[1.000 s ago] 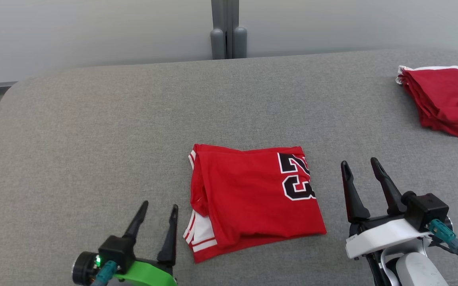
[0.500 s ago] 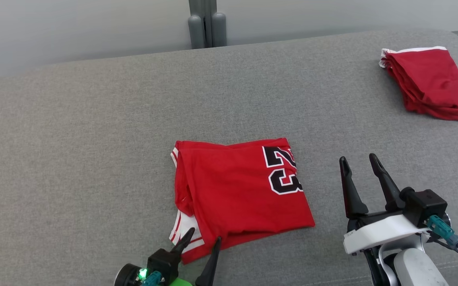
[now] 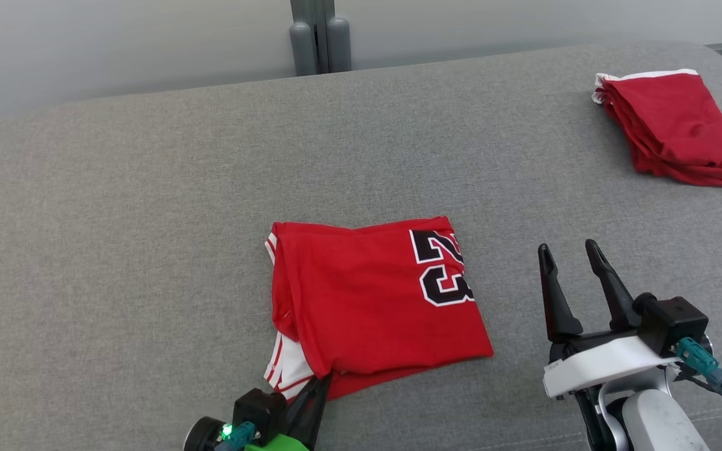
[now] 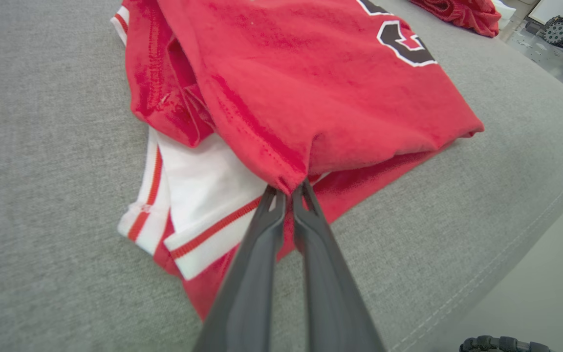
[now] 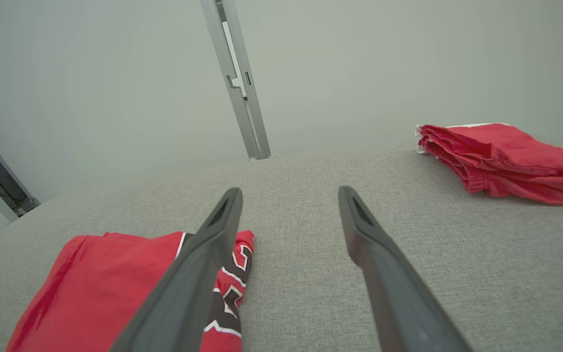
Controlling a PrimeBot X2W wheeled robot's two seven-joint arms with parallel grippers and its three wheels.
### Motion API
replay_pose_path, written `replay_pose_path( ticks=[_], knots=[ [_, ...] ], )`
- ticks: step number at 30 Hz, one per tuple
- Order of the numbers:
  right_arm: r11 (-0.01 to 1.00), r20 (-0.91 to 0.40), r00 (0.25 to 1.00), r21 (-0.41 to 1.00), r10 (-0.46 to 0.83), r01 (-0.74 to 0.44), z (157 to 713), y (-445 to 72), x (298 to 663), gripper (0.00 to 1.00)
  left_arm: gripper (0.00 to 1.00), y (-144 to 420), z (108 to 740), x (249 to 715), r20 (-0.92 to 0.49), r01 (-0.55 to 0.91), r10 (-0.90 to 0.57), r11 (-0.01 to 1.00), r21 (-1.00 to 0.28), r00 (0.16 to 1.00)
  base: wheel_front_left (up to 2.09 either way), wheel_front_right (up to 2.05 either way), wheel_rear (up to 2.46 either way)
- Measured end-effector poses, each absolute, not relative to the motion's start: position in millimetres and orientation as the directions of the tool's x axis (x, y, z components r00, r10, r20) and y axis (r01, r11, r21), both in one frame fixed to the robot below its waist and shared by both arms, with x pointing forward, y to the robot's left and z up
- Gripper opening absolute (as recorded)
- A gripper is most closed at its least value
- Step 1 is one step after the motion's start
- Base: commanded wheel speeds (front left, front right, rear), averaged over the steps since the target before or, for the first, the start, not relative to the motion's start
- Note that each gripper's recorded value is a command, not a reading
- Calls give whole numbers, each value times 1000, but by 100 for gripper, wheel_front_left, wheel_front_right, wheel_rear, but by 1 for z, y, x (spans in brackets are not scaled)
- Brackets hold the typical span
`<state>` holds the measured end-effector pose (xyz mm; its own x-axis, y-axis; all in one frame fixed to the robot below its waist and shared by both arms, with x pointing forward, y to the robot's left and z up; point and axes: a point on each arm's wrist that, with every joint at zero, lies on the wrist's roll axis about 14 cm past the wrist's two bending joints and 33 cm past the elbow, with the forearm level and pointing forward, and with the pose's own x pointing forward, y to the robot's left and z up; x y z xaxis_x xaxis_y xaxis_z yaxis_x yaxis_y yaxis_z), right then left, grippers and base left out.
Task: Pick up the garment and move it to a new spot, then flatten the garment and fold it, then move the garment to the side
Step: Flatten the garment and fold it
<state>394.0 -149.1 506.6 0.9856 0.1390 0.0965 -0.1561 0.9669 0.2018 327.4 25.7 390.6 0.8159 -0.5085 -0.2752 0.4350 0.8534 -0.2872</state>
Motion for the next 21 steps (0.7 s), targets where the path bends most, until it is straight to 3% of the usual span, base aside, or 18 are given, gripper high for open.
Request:
replay_pose_path(
  ticks=[9, 13, 14, 15, 16, 21],
  knots=[
    [968, 106, 986, 200, 131, -151, 510, -152, 393, 100, 0, 44, 410, 341, -214, 402, -461, 876, -268, 861, 0, 0, 0],
    [969, 108, 986, 200, 128, -147, 511, -153, 391, 100, 0, 46, 398, 328, -253, 394, -460, 878, -271, 851, 0, 0, 0],
    [969, 107, 986, 200, 127, -146, 511, -153, 391, 100, 27, 47, 396, 326, -259, 391, -457, 880, -270, 851, 0, 0, 0],
    [969, 105, 986, 200, 127, -146, 510, -153, 390, 100, 88, 49, 398, 327, -253, 386, -451, 883, -268, 856, 0, 0, 0],
    [969, 104, 986, 201, 127, -146, 510, -153, 389, 100, 100, 51, 401, 329, -242, 383, -445, 885, -265, 862, 0, 0, 0],
    [968, 113, 985, 202, 130, -151, 513, -152, 386, 100, 100, 62, 421, 339, -178, 352, -402, 900, -256, 898, 0, 0, 0]
  ],
)
